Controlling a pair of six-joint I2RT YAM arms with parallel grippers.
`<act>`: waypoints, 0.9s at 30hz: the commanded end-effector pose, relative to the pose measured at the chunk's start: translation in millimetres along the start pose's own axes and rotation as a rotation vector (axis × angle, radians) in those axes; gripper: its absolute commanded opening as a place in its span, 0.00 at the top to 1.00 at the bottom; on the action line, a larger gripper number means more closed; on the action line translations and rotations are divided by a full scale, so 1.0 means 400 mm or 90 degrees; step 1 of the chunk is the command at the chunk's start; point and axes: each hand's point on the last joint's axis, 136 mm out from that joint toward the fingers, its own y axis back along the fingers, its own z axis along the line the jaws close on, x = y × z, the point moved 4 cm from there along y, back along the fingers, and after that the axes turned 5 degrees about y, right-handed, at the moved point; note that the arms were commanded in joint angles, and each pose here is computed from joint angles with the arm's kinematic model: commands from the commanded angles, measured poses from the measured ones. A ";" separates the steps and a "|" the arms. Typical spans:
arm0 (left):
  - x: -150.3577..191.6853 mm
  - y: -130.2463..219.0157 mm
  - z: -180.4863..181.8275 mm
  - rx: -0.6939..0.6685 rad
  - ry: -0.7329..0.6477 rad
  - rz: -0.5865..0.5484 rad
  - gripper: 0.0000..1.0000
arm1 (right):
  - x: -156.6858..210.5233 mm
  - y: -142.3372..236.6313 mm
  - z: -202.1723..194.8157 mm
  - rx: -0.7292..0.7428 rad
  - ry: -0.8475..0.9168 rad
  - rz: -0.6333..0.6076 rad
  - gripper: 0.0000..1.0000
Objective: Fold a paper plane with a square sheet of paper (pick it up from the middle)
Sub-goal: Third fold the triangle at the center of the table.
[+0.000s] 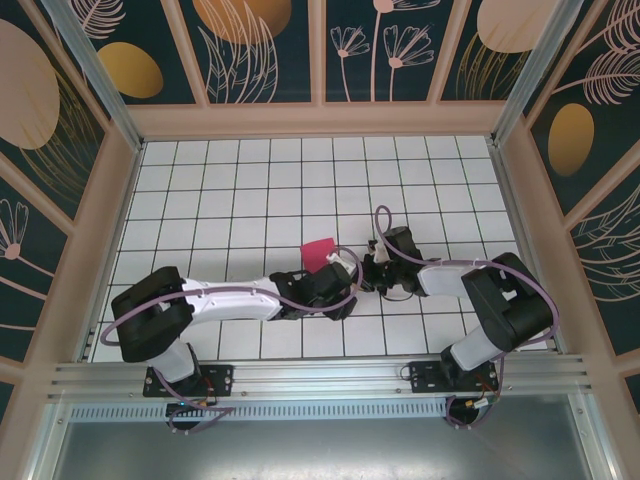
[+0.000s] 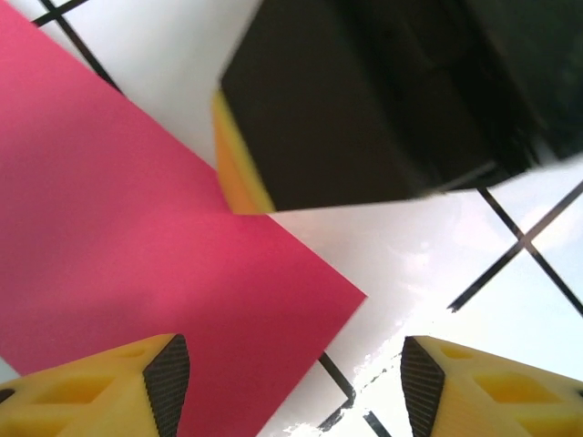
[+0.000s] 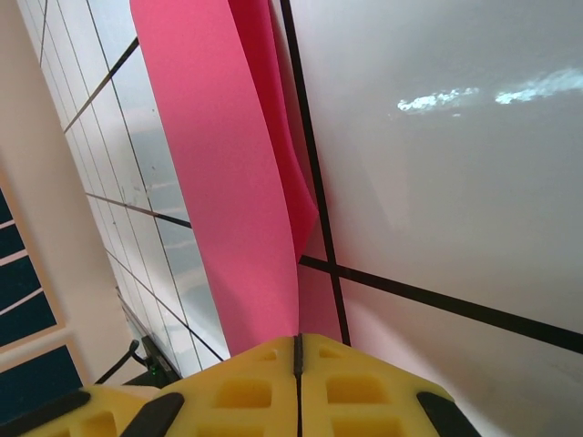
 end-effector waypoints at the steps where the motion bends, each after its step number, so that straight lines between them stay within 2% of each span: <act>1: 0.012 -0.009 0.012 -0.053 -0.053 0.013 0.34 | -0.015 -0.003 0.026 -0.008 0.008 -0.009 0.91; 15: 0.012 -0.063 -0.005 -0.140 -0.107 0.001 0.36 | -0.016 -0.004 0.032 -0.010 0.009 -0.007 0.91; 20: -0.006 -0.052 0.011 -0.171 -0.091 -0.028 0.53 | -0.015 -0.003 0.028 -0.005 0.009 -0.008 0.90; 27: -0.020 -0.026 0.006 -0.149 -0.071 -0.061 0.80 | -0.020 -0.003 0.027 0.001 0.011 -0.011 0.90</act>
